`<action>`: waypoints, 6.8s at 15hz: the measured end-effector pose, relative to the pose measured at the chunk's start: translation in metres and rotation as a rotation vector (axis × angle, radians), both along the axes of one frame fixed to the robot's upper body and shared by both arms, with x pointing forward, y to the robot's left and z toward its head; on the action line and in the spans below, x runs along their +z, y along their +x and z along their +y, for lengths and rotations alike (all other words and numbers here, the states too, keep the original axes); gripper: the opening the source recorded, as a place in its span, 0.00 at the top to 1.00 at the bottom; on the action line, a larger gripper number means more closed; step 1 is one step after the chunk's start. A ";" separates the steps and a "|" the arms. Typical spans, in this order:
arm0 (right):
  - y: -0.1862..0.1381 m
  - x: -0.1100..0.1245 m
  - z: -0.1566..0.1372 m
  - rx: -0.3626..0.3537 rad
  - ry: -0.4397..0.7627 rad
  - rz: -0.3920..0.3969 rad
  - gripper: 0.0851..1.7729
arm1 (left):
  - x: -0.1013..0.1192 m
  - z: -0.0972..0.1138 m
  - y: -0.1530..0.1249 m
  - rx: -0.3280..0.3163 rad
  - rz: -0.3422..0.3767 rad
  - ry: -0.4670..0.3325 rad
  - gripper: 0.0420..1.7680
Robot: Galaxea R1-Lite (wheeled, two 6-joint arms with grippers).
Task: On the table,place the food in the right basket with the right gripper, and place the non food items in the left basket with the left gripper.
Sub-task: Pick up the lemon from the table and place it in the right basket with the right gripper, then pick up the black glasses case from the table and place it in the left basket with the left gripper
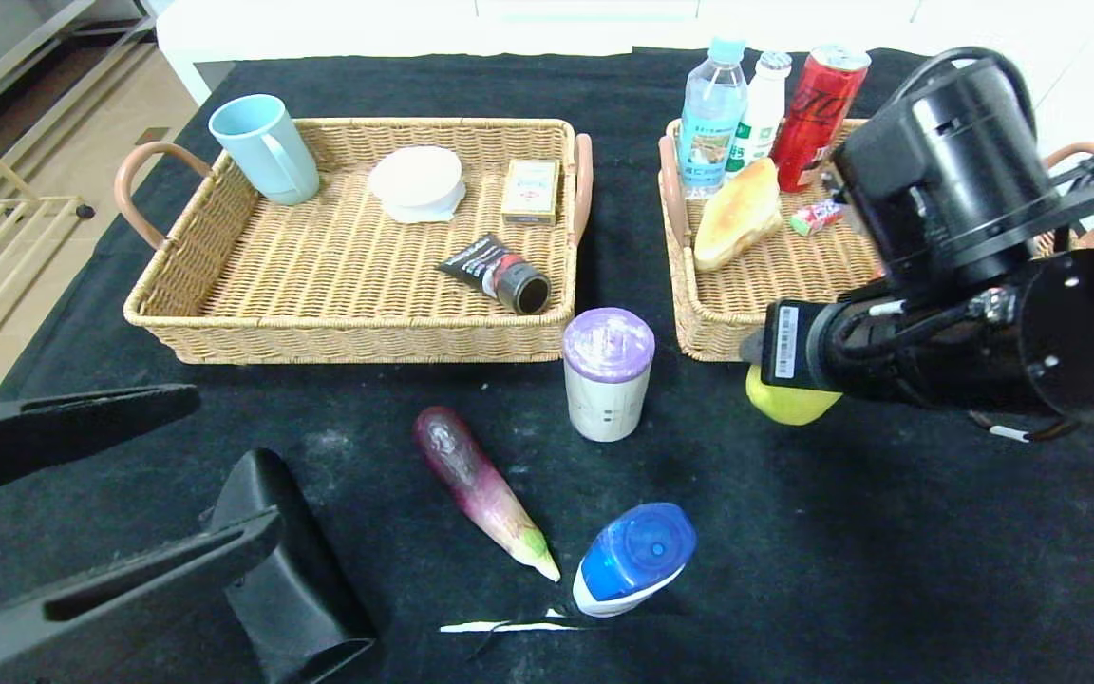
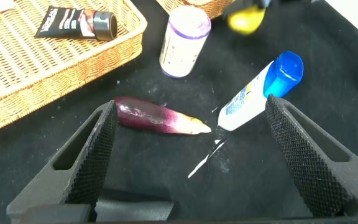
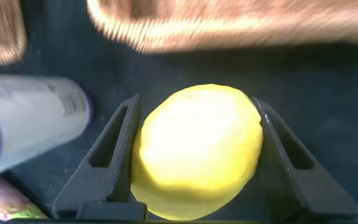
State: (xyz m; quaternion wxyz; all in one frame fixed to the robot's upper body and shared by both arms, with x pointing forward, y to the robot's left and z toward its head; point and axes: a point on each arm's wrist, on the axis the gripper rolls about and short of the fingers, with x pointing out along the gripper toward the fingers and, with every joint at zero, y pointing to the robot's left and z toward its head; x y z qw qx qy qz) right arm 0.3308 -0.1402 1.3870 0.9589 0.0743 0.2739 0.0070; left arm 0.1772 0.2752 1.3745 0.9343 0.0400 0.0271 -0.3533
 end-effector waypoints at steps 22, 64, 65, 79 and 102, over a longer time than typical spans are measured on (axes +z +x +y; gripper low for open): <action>0.096 0.050 -0.055 -0.229 0.076 -0.228 0.34 | 0.000 0.001 -0.001 0.002 -0.009 0.007 0.03; -0.123 -0.038 -0.121 0.834 0.087 -0.530 0.04 | 0.005 0.005 0.002 0.153 -0.016 0.084 0.03; -0.124 -0.038 -0.122 0.828 0.086 -0.533 0.04 | 0.004 0.005 0.003 0.170 0.006 0.087 0.03; -0.145 -0.024 -0.137 0.800 0.089 -0.639 0.04 | 0.016 -0.005 0.033 0.651 0.812 -0.127 0.03; -0.148 -0.027 -0.138 0.804 0.085 -0.634 0.04 | -0.071 -0.005 0.063 0.851 1.006 -0.266 0.03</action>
